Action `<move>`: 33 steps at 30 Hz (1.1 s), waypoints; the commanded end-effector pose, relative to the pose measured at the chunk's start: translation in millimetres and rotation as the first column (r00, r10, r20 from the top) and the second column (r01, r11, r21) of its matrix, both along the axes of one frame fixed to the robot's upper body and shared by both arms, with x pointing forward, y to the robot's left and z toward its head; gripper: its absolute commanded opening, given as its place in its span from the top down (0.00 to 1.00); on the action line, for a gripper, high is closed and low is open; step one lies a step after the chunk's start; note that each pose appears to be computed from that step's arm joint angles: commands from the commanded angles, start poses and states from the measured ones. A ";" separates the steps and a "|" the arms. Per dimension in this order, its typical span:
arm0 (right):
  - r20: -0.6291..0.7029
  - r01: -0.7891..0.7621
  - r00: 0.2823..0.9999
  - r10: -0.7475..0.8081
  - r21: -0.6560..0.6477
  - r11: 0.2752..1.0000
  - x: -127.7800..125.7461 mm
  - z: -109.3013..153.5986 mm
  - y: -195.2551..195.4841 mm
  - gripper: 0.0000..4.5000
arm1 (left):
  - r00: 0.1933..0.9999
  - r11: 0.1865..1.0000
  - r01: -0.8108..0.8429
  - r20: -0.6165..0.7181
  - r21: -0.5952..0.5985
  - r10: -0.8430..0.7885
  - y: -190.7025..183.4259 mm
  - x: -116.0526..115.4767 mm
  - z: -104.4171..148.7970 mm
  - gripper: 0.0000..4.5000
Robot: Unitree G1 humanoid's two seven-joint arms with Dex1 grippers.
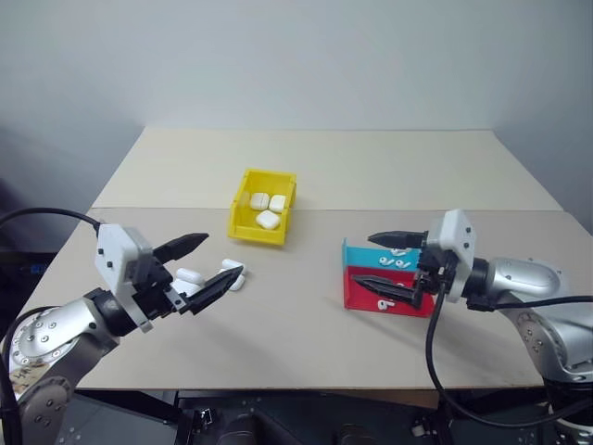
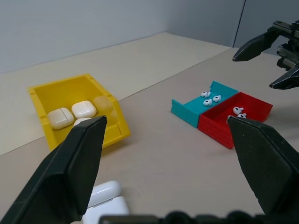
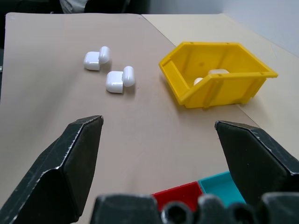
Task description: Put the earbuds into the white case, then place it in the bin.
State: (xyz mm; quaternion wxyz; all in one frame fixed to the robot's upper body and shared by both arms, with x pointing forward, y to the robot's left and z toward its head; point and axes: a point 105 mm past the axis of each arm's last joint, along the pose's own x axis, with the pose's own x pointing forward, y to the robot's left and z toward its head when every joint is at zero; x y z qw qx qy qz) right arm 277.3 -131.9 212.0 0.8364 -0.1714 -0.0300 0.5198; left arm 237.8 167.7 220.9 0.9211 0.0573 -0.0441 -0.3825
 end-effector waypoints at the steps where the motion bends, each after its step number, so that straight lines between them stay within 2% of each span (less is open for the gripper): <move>1: 0.041 -0.011 0.999 0.011 -0.001 1.000 0.2 12.6 -1.2 0.01 | 1.000 1.000 0.015 0.022 0.011 -0.016 -1.2 -2.3 8.1 0.00; 7: 0.043 -0.013 0.999 0.013 0.000 1.000 2.0 17.2 0.5 0.01 | 0.999 0.994 -0.039 -0.028 0.101 0.042 4.1 0.6 1.8 0.00; 12: 0.029 -0.005 1.000 0.004 0.016 1.000 -0.6 18.6 0.5 0.01 | 0.969 0.935 -0.237 -0.006 0.265 0.247 16.7 10.7 -0.1 0.00; 15: 0.022 0.001 1.000 -0.001 0.013 1.000 -2.1 17.4 -0.9 0.01 | 0.946 0.908 -0.247 -0.120 0.337 0.302 25.4 13.8 -4.9 0.00; 19: 0.007 -0.001 1.000 0.001 0.018 1.000 -2.8 17.4 0.4 0.01 | 0.830 0.874 -0.281 -0.356 0.396 0.428 49.6 27.1 -9.1 0.00; 21: 0.003 -0.003 1.000 0.003 0.019 1.000 -2.5 16.4 2.8 0.01 | 0.769 0.850 -0.292 -0.421 0.439 0.482 56.5 34.3 -11.4 0.00; 23: 0.000 -0.007 1.000 0.007 0.023 1.000 -2.4 15.9 6.0 0.01 | 0.733 0.818 -0.302 -0.429 0.490 0.528 59.7 41.1 -12.0 0.00; 26: -0.004 -0.006 1.000 0.006 0.030 1.000 -3.5 15.4 6.8 0.01 | 0.715 0.738 -0.310 -0.365 0.599 0.596 62.4 43.8 -11.9 0.00; 33: -0.009 -0.002 1.000 0.002 0.030 1.000 -5.2 14.3 5.8 0.01 | 0.592 0.715 -0.280 -0.471 0.640 0.654 70.2 49.6 -36.1 0.00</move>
